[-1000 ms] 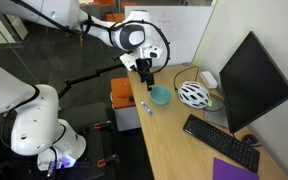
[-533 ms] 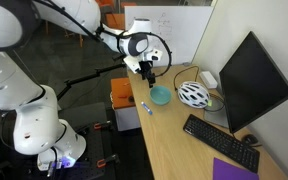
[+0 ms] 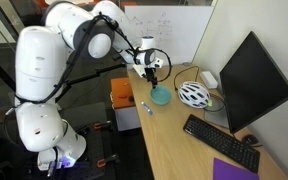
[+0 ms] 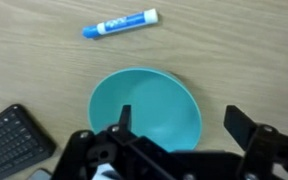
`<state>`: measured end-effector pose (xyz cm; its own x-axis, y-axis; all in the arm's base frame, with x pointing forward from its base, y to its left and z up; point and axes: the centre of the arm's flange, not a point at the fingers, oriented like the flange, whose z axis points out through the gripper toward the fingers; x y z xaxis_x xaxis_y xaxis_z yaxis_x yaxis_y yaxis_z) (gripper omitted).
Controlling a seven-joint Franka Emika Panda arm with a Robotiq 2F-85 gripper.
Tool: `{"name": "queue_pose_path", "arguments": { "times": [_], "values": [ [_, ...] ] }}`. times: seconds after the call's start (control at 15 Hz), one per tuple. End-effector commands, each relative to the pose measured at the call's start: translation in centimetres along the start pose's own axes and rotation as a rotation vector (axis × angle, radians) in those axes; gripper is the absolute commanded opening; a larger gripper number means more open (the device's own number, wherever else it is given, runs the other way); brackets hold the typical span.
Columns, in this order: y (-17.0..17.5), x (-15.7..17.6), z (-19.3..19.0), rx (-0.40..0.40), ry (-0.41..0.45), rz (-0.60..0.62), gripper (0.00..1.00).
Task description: Move the bowl to the right
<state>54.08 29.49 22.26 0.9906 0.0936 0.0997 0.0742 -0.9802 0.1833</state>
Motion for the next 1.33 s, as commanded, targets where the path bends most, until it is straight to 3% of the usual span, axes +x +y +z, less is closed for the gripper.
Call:
{"name": "queue_pose_path", "arguments": {
  "times": [0.0, 0.4, 0.53, 0.87, 1.2, 1.27],
  "values": [
    [-4.1, 4.2, 3.8, 0.008, -0.047, 0.000, 1.00],
    [-6.1, 7.9, 7.9, 0.004, -0.077, 0.048, 0.97],
    [-5.4, 8.5, 8.3, -0.022, -0.103, 0.054, 0.73],
    [-4.6, 8.8, 9.4, -0.020, -0.128, 0.022, 0.35],
    [-4.1, 8.2, 9.5, -0.043, -0.131, 0.027, 0.00],
    [-4.0, 8.2, 9.1, -0.051, -0.126, 0.031, 0.00]
  ]
}}
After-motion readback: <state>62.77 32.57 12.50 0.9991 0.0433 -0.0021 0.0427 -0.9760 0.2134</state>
